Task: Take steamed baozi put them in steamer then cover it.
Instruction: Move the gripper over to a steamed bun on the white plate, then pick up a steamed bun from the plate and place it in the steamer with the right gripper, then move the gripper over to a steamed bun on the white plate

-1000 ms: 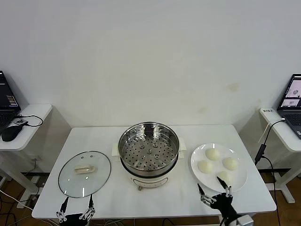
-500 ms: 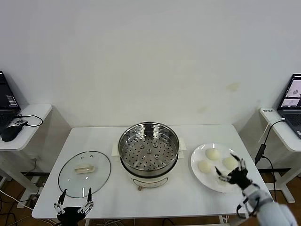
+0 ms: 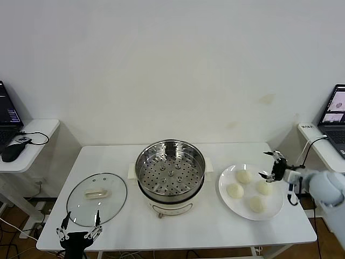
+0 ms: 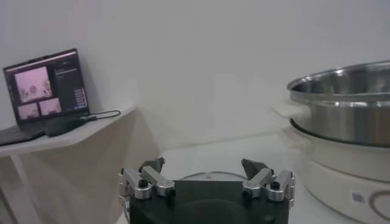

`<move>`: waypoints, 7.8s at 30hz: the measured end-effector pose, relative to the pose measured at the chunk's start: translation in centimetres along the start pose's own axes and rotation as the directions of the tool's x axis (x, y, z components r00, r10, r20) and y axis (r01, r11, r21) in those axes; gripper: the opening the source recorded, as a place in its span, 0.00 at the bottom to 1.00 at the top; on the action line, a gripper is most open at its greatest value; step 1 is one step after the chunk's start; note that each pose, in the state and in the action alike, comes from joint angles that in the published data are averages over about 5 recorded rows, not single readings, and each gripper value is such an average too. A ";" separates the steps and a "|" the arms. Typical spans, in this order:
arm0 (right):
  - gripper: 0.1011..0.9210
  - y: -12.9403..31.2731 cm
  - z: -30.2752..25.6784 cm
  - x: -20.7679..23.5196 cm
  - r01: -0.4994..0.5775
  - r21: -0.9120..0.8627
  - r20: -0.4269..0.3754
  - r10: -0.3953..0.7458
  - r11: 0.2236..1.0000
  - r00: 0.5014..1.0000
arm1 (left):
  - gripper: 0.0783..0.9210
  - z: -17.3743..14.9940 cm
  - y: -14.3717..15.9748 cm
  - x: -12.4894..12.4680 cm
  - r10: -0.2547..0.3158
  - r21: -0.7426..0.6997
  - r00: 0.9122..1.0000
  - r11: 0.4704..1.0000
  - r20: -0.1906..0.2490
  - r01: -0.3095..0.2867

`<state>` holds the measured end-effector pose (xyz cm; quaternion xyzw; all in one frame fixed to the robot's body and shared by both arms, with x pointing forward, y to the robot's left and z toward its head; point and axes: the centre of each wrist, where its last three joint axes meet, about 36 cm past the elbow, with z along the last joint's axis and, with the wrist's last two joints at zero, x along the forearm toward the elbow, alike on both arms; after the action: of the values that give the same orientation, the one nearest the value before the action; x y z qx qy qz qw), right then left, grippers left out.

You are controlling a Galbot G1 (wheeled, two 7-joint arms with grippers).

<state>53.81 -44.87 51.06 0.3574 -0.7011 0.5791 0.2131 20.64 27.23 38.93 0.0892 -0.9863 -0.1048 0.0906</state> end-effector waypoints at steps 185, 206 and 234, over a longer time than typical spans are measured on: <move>0.88 -5.9 -12.8 -1.1 0.450 0.206 -0.141 -0.429 0.869 0.892 | 0.88 -2.6 0.5 -1.2 0.019 0.042 1.000 0.999 0.017 -0.019; 0.88 -0.6 -10.0 -8.6 0.487 0.148 -0.166 -0.464 0.861 0.870 | 0.88 -2.5 0.6 -1.2 0.012 0.037 1.000 0.999 0.013 -0.012; 0.65 0.0 -10.8 -12.0 0.504 0.116 -0.171 -0.482 0.856 0.859 | 0.88 -2.4 0.6 -1.2 0.007 0.044 1.000 0.999 0.012 -0.007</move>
<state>60.38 -31.39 45.08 0.5007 -0.5218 0.5813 0.3731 22.13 27.54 41.15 0.0872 -0.9892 -0.0833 0.0832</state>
